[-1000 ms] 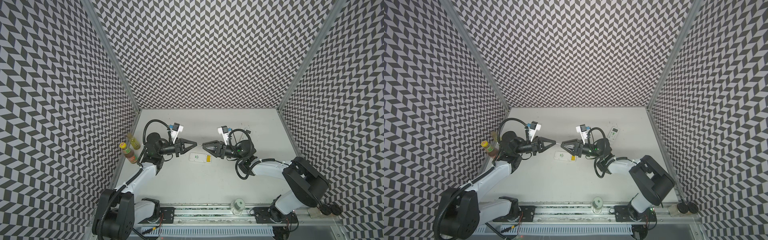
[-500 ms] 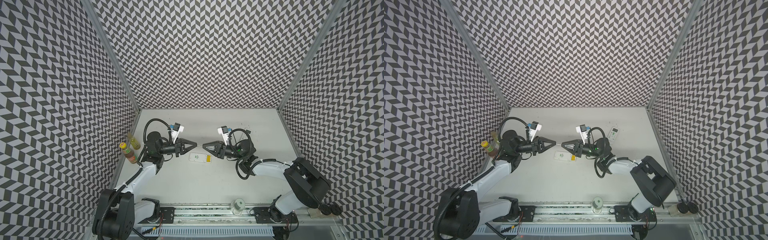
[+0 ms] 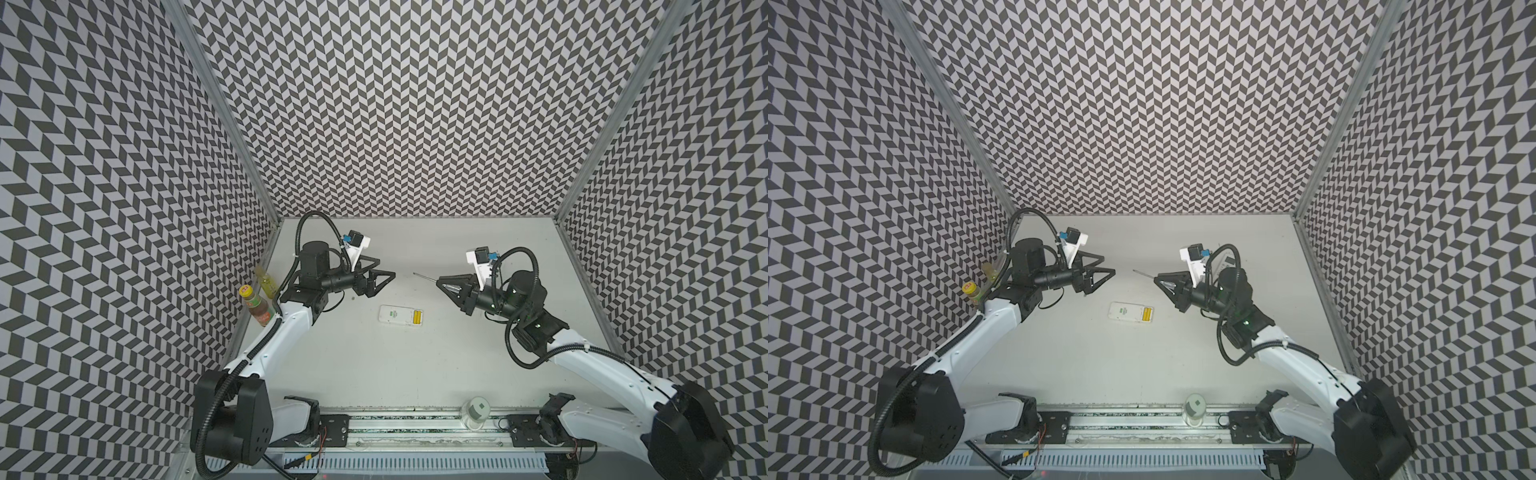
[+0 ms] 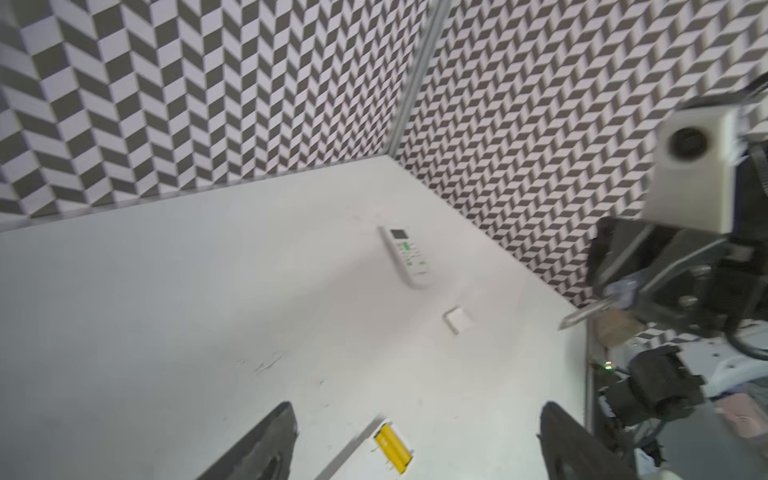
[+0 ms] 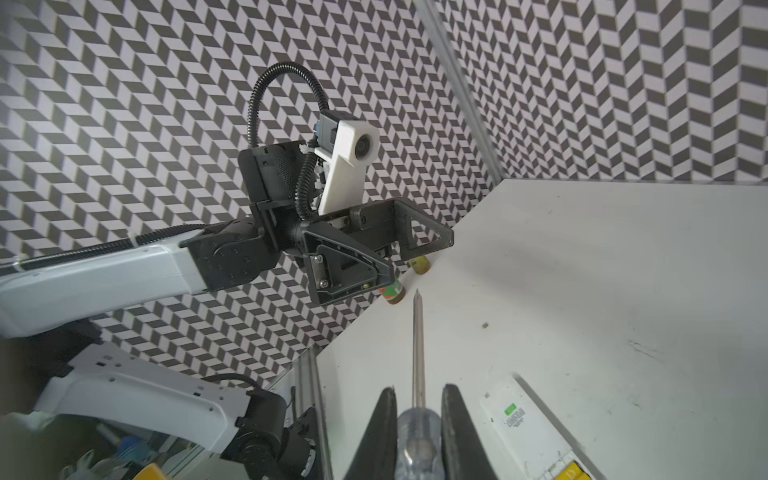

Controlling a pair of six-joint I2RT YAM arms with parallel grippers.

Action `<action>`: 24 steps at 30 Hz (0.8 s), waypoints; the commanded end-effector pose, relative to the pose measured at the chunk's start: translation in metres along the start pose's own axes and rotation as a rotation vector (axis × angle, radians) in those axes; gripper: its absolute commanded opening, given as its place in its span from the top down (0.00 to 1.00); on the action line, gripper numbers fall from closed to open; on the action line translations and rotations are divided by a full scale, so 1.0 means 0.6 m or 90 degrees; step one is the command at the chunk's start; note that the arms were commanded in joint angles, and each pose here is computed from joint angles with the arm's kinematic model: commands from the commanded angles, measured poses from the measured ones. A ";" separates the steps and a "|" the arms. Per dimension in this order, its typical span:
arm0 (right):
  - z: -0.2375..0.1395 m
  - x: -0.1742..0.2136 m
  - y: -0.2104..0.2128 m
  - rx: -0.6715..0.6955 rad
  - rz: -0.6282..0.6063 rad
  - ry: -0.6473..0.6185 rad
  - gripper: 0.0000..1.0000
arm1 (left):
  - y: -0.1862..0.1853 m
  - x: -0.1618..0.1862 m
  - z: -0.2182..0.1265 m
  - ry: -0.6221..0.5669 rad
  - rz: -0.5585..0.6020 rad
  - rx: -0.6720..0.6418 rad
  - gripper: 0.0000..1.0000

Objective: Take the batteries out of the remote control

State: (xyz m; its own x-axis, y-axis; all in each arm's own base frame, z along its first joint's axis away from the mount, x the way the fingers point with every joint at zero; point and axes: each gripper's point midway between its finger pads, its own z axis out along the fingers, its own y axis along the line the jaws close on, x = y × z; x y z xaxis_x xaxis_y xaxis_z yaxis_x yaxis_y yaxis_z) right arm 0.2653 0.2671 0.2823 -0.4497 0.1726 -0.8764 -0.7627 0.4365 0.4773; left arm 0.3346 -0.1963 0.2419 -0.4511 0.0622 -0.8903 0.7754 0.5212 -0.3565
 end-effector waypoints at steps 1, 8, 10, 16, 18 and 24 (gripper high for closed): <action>-0.028 0.018 -0.032 0.087 -0.065 0.017 1.00 | 0.036 0.049 0.015 0.080 0.072 -0.071 0.04; -0.081 0.018 -0.042 0.171 -0.146 0.018 1.00 | 0.038 0.152 0.077 0.224 0.209 -0.078 0.00; -0.094 0.018 -0.044 0.188 -0.163 0.013 1.00 | 0.030 0.181 0.092 0.268 0.254 -0.061 0.00; -0.111 0.000 -0.021 0.173 -0.176 -0.021 1.00 | 0.029 0.240 0.121 0.381 0.301 -0.022 0.00; -0.114 -0.005 -0.014 0.164 -0.181 -0.031 1.00 | 0.036 0.247 0.127 0.399 0.307 -0.023 0.00; -0.113 -0.002 -0.011 0.157 -0.180 -0.030 1.00 | 0.033 0.289 0.140 0.469 0.304 0.020 0.00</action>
State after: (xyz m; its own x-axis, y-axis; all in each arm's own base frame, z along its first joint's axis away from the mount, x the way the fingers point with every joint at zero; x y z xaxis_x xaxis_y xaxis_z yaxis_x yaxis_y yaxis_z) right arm 0.2412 0.2046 0.2807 -0.2436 0.0478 -0.9687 -0.7061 0.6760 0.2109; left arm 0.3210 -0.2459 0.0665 -0.2827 0.7525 -0.5948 0.9370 0.3492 -0.0036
